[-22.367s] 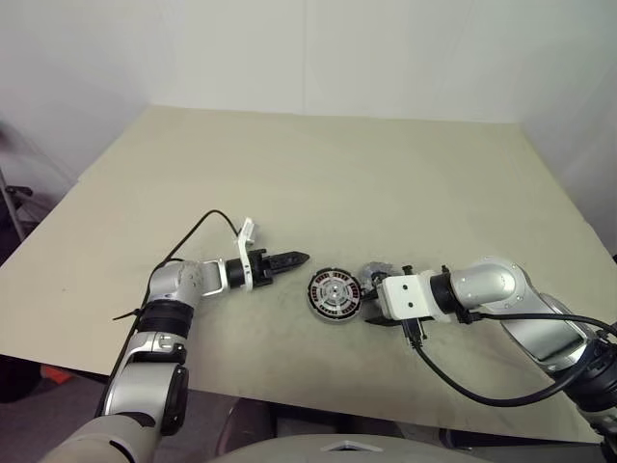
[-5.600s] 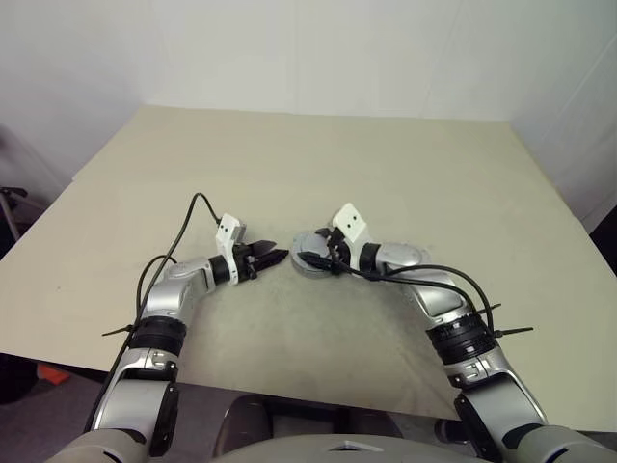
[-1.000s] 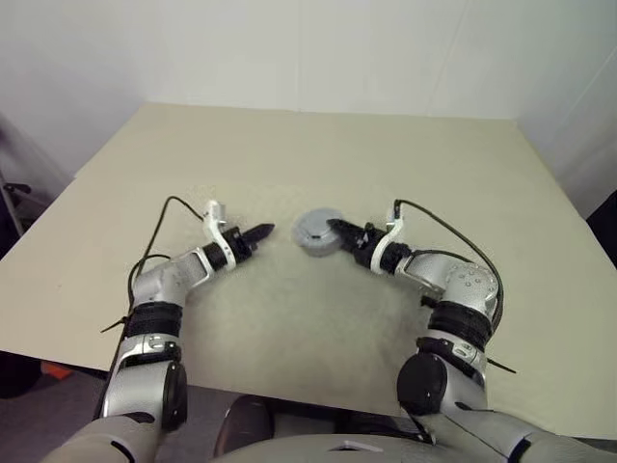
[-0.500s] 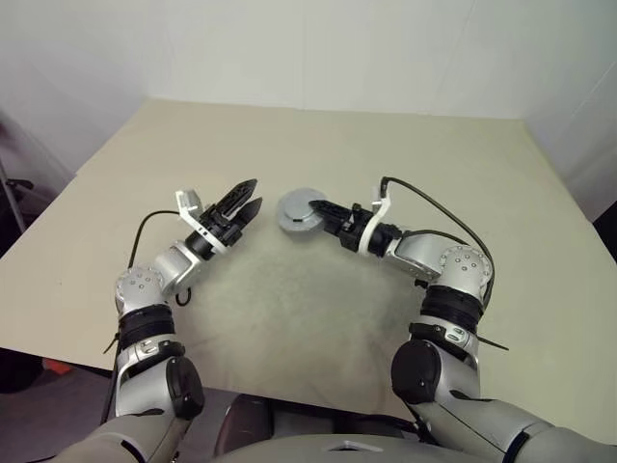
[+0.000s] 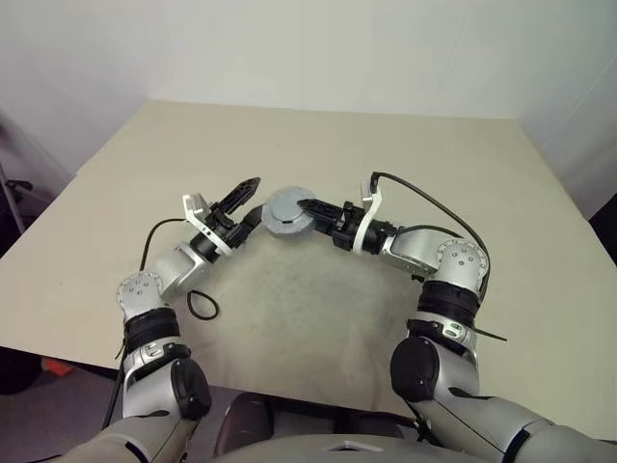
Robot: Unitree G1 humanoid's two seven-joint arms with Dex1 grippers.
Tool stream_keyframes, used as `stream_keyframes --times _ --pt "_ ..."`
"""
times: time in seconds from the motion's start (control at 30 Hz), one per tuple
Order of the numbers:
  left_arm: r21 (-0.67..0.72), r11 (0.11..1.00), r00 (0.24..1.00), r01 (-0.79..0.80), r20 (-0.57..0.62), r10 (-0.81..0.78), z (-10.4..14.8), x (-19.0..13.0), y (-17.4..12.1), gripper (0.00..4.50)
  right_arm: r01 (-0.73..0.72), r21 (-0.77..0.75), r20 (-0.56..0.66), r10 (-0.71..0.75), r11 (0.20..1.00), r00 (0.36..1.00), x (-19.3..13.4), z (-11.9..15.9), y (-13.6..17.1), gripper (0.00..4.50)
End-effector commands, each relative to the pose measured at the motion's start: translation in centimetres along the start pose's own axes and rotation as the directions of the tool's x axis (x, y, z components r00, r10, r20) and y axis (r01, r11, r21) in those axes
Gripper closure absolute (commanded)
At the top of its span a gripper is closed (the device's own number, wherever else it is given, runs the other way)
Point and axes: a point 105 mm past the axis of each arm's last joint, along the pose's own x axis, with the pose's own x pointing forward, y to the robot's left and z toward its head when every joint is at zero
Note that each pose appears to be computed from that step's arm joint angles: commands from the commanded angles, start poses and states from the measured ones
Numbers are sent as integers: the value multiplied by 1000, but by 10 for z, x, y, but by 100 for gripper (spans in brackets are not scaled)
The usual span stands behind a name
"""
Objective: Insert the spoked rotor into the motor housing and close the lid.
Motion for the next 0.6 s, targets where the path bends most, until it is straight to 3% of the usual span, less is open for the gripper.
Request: stream_keyframes --times 0.03,0.43,0.53,0.6 --pt "-4 1000 999 30 -46 -30 -11 7 -5 26 -132 -78 -12 132 988 991 6 5 39 244" --pt "12 1000 997 4 -73 -3 -22 12 2 26 -137 -89 -14 136 987 991 6 5 42 244" --pt "17 1000 998 5 -65 -4 -22 13 2 85 -135 -89 -11 135 987 991 7 5 42 244" --pt "18 1000 998 4 -61 -2 -21 14 2 150 -133 -89 -9 133 987 991 7 5 42 244"
